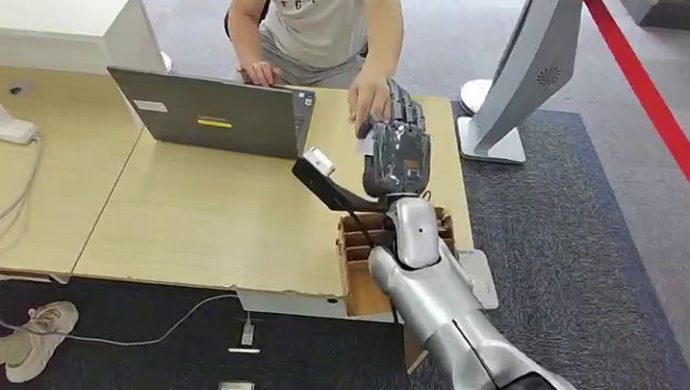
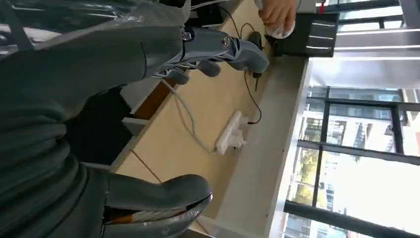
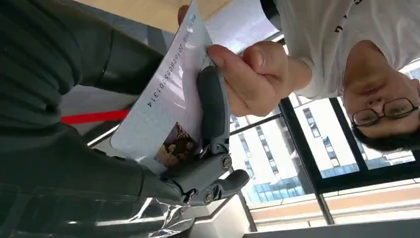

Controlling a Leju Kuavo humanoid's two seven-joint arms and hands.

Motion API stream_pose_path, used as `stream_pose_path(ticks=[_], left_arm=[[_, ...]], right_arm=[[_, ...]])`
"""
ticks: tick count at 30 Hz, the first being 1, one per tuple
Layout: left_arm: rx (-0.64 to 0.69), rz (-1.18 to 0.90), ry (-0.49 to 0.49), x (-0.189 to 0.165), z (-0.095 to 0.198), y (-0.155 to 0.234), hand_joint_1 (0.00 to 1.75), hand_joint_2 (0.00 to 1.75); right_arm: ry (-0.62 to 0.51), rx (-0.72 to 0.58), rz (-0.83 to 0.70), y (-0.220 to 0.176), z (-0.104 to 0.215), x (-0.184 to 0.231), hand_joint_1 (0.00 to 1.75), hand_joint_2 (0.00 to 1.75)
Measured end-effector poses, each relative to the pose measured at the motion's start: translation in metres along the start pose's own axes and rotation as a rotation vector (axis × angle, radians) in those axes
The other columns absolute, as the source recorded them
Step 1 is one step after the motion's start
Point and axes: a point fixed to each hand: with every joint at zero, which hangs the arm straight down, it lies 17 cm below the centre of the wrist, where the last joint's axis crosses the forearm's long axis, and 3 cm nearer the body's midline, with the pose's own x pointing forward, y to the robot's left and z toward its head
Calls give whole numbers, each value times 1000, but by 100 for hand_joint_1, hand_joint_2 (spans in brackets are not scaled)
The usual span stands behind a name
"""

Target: Pass the card to the sensor for recognition and then transmit it.

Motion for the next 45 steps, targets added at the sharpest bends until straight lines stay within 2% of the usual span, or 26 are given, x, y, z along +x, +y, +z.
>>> stream_pose_path(ticks=[2, 3, 16, 25, 28, 32, 36, 39, 45], left_arm=[[-1, -2, 3, -1, 1, 0, 0, 175], [-2, -3, 4, -1, 1, 0, 0, 175], [-4, -5, 3, -1, 1, 0, 0, 175], [-16, -4, -6, 1, 2, -5, 0, 175], [-18, 12, -8, 3, 1, -7, 0, 175], [-14, 28, -9, 4, -2, -5, 0, 175], [-5, 46, -17, 7, -7, -2, 0, 175], [6, 68, -20, 10, -11, 0, 0, 175], [11, 77, -52, 20, -17, 0, 0, 175]], right_arm=[[-2, 6, 8, 2, 1, 0, 175, 175], [-4, 7, 13, 3, 1, -1, 2, 175], [-24, -2, 39, 3, 7, -9, 0, 175], [-7, -95, -66, -42, 15, -38, 0, 175], [-12, -105, -42, -55, 32, -45, 0, 175], [38, -108, -39, -66, 67, -66, 0, 175], [98, -85, -86, -71, 105, -89, 0, 175], [101, -56, -105, -72, 132, -93, 0, 175], [88, -19, -144, -69, 156, -92, 0, 175]])
